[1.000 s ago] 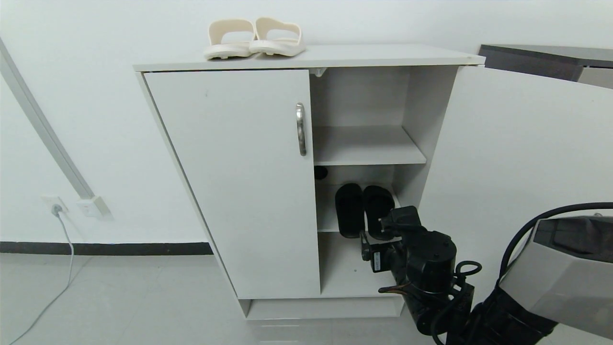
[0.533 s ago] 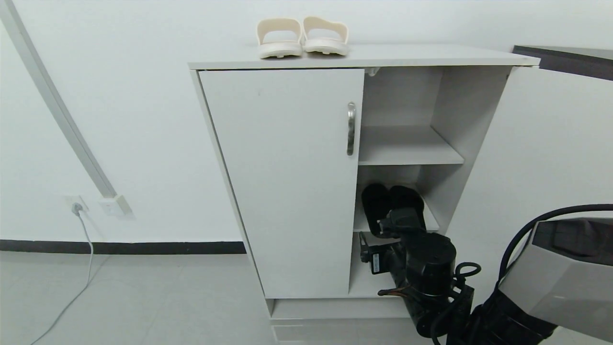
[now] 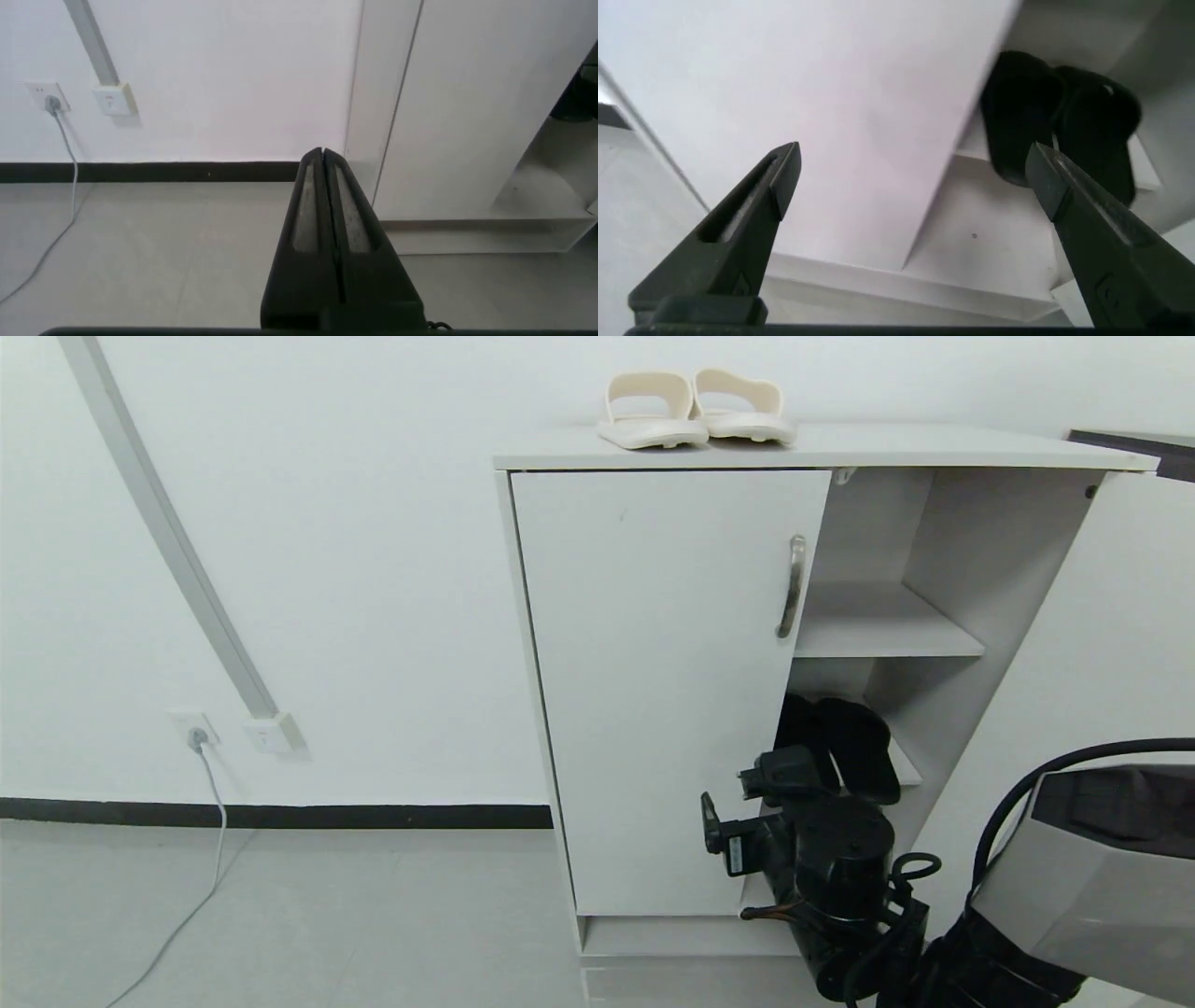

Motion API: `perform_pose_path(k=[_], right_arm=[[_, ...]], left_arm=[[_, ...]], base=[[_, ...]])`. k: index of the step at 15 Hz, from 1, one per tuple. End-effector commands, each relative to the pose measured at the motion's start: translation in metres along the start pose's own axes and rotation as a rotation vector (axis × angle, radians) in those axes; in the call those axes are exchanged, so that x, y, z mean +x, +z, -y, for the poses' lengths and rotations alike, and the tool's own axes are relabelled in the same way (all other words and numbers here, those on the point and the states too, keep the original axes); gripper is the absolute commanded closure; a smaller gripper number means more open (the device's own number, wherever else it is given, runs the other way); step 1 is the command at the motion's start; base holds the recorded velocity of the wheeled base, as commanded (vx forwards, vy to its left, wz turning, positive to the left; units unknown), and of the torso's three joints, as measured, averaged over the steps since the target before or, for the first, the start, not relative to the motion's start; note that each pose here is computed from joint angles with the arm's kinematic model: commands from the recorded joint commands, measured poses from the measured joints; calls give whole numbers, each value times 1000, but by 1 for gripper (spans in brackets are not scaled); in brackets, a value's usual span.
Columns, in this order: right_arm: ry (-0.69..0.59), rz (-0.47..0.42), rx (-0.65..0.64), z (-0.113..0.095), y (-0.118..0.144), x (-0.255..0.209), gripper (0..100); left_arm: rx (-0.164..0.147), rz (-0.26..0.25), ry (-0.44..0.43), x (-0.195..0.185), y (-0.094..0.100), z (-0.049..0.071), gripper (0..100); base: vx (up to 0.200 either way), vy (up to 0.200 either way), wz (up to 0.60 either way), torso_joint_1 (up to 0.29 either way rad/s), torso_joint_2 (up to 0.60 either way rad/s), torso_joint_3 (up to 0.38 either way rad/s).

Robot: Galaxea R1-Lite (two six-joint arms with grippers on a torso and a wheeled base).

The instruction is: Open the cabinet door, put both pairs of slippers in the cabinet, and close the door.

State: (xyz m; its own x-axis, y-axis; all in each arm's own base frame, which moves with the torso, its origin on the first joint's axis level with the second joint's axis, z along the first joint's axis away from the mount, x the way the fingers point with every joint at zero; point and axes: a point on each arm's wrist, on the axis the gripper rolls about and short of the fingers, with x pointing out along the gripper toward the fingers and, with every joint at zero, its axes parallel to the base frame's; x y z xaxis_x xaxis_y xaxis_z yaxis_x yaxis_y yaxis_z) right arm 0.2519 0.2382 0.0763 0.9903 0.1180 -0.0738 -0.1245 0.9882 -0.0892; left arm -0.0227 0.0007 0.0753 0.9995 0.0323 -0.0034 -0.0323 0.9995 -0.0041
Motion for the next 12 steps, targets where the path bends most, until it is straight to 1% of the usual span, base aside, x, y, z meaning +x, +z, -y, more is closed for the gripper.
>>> perform_pose_path(k=[1,4,12], right_arm=[[-11,11,-19,4,-1,2,0],[40,12,-36,5,-3,-1,0],[75,17,-34,3,-6,1,0]], left_arm=[[0,-1,1,0,0,0,100],[0,-1,3,0,0,0,100],[-3,-1,4,0,0,0,100]], base=[[0,0,0,0,0,0],[0,0,0,0,0,0],[0,0,0,0,0,0]])
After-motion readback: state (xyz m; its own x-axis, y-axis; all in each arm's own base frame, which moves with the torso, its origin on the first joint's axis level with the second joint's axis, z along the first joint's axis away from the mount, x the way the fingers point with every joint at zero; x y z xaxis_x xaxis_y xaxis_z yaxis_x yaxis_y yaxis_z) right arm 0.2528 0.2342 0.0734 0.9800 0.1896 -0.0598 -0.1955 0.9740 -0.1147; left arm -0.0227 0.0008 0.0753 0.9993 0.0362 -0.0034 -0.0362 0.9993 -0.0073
